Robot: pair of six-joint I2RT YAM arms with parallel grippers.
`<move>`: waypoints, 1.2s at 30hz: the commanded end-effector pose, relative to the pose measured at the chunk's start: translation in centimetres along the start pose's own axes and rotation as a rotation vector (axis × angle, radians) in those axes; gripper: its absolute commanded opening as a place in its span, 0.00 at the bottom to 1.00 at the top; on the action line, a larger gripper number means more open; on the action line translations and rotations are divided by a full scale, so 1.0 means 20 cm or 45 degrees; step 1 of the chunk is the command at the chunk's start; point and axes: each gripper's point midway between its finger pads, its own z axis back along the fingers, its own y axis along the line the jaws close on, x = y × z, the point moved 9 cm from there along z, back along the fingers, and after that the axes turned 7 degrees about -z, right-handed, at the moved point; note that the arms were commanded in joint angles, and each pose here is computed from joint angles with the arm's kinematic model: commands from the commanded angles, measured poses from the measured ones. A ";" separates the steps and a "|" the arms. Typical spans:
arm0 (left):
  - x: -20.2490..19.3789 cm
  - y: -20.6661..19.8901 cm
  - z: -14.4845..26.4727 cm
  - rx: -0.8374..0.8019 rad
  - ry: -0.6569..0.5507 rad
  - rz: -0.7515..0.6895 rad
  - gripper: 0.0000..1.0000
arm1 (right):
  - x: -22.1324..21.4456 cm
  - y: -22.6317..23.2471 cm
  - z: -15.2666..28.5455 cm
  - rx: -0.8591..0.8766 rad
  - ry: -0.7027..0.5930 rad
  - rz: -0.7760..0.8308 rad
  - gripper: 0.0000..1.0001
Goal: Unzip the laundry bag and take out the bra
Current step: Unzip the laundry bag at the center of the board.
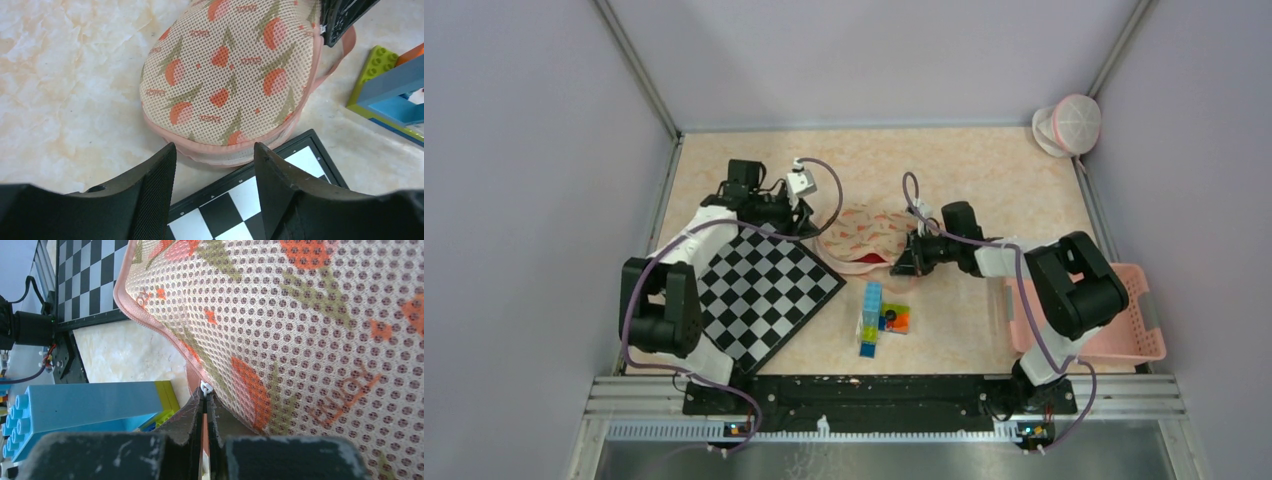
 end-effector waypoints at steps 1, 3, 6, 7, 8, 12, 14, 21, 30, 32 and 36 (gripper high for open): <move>0.11 0.01 -0.06 0.043 -0.050 -0.070 0.63 | 0.09 0.02 -0.05 0.041 -0.060 0.050 0.00; 0.16 0.00 -0.16 0.055 -0.073 -0.066 0.62 | 0.10 0.01 -0.06 0.037 -0.072 0.033 0.00; 0.20 -0.03 -0.33 0.040 -0.062 -0.003 0.59 | 0.12 0.01 -0.07 0.026 -0.095 0.017 0.00; 0.21 -0.04 -0.37 0.030 -0.070 0.021 0.58 | 0.12 0.01 -0.07 0.023 -0.100 0.016 0.00; 0.21 -0.04 -0.42 0.020 -0.083 0.056 0.57 | 0.13 0.01 -0.07 0.020 -0.106 0.014 0.00; 0.19 -0.11 -0.55 -0.095 -0.056 0.126 0.54 | 0.15 0.01 -0.06 0.015 -0.124 0.012 0.00; 0.14 -0.17 -0.60 -0.159 -0.007 0.131 0.54 | 0.15 0.01 -0.05 0.014 -0.131 0.015 0.00; -0.13 -0.14 -0.64 -0.094 0.244 0.237 0.48 | 0.14 0.01 -0.01 -0.010 -0.137 0.022 0.00; -0.19 -0.06 -0.65 -0.130 0.412 0.147 0.42 | 0.12 -0.06 0.10 -0.065 -0.131 -0.041 0.00; -0.21 -0.05 -0.64 -0.119 0.458 0.101 0.41 | 0.12 -0.07 0.12 -0.075 -0.125 -0.042 0.00; -0.25 0.00 -0.63 -0.105 0.547 -0.008 0.40 | 0.10 -0.08 0.16 -0.082 -0.114 -0.047 0.00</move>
